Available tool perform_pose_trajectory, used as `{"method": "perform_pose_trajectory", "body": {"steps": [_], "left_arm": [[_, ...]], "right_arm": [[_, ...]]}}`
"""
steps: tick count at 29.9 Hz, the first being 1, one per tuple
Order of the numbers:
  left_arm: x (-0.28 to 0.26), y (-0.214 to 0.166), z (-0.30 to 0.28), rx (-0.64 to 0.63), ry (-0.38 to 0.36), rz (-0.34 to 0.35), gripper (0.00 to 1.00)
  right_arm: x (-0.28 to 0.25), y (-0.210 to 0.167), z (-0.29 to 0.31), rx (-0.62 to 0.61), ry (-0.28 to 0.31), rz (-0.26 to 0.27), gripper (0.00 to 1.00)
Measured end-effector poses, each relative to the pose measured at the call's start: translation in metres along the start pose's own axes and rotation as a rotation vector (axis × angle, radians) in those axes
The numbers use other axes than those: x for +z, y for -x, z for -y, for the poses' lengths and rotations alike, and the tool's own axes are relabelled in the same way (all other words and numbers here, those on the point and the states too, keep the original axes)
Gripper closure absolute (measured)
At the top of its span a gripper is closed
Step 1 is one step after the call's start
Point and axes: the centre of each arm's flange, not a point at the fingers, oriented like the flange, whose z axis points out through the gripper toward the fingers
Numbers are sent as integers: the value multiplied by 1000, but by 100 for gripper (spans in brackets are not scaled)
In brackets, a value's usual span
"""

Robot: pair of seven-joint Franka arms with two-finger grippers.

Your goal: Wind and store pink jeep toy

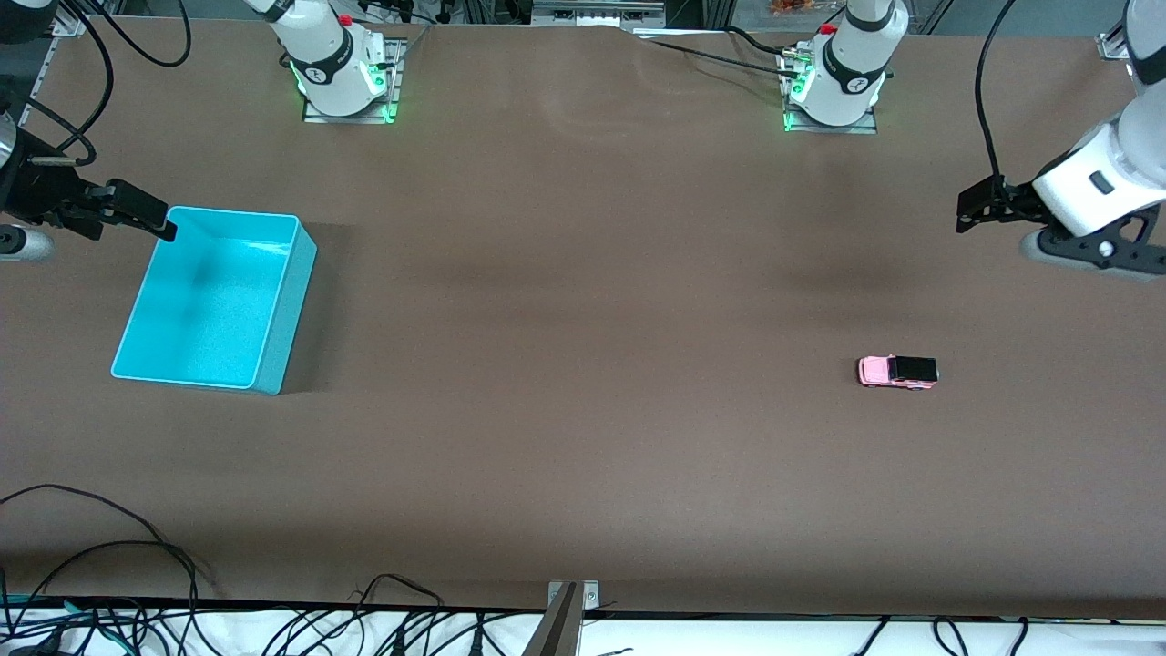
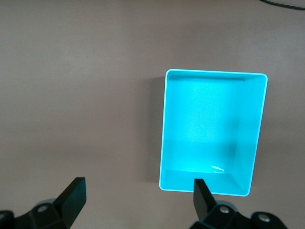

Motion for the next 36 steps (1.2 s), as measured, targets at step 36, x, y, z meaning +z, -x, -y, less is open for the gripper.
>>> {"method": "perform_pose_trajectory", "body": {"steps": [36], "left_arm": [[233,-88,104,1019,-112,-108,0]], "right_arm": [[0,0,0,0,0,0,0]]}}
